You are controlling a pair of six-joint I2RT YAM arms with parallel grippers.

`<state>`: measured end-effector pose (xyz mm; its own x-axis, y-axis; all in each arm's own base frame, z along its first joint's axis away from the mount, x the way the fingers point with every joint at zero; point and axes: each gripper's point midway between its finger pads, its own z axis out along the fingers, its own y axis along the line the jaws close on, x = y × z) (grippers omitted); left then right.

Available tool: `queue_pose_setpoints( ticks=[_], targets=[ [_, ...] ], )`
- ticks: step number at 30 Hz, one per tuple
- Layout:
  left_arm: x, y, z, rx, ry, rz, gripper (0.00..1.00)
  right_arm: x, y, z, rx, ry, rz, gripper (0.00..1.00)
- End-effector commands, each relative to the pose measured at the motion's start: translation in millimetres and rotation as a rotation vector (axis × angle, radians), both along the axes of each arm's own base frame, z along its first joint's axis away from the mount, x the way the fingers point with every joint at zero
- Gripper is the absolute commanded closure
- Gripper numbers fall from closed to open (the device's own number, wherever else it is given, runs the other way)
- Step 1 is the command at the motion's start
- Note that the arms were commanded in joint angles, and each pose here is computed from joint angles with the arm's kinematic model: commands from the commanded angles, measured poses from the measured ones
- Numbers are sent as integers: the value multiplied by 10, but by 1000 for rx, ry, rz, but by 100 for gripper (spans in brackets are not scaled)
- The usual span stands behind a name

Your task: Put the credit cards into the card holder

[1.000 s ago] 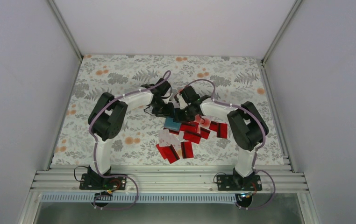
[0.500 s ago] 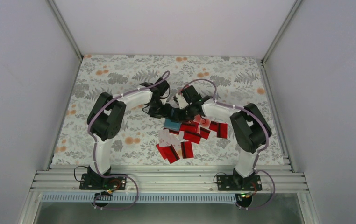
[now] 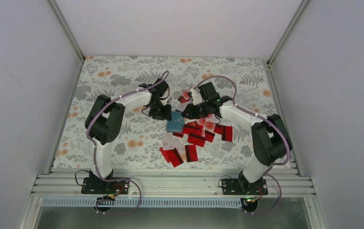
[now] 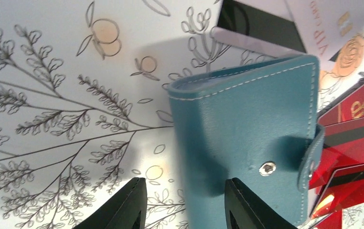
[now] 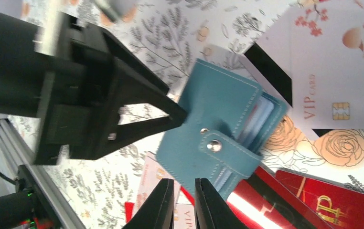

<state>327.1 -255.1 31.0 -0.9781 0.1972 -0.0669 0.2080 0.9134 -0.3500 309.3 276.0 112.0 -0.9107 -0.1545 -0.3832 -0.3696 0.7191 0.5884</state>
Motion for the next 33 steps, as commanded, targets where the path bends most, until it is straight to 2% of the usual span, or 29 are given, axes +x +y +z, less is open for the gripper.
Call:
queue_pose_setpoints(
  ticks=[1, 10, 18, 33],
  targets=[
    [56, -145, 54, -87, -11, -14, 59, -15, -85, -332, -60, 88, -36, 88],
    [14, -219, -38, -131, 22, -24, 66, 28, 1, -607, -60, 144, -17, 88],
    [-53, -207, -171, -121, 48, -25, 72, 72, 75, -651, -37, 158, -5, 88],
    [-108, -154, -357, -51, 74, -5, 73, 62, 132, -751, -6, 187, -9, 88]
  ],
)
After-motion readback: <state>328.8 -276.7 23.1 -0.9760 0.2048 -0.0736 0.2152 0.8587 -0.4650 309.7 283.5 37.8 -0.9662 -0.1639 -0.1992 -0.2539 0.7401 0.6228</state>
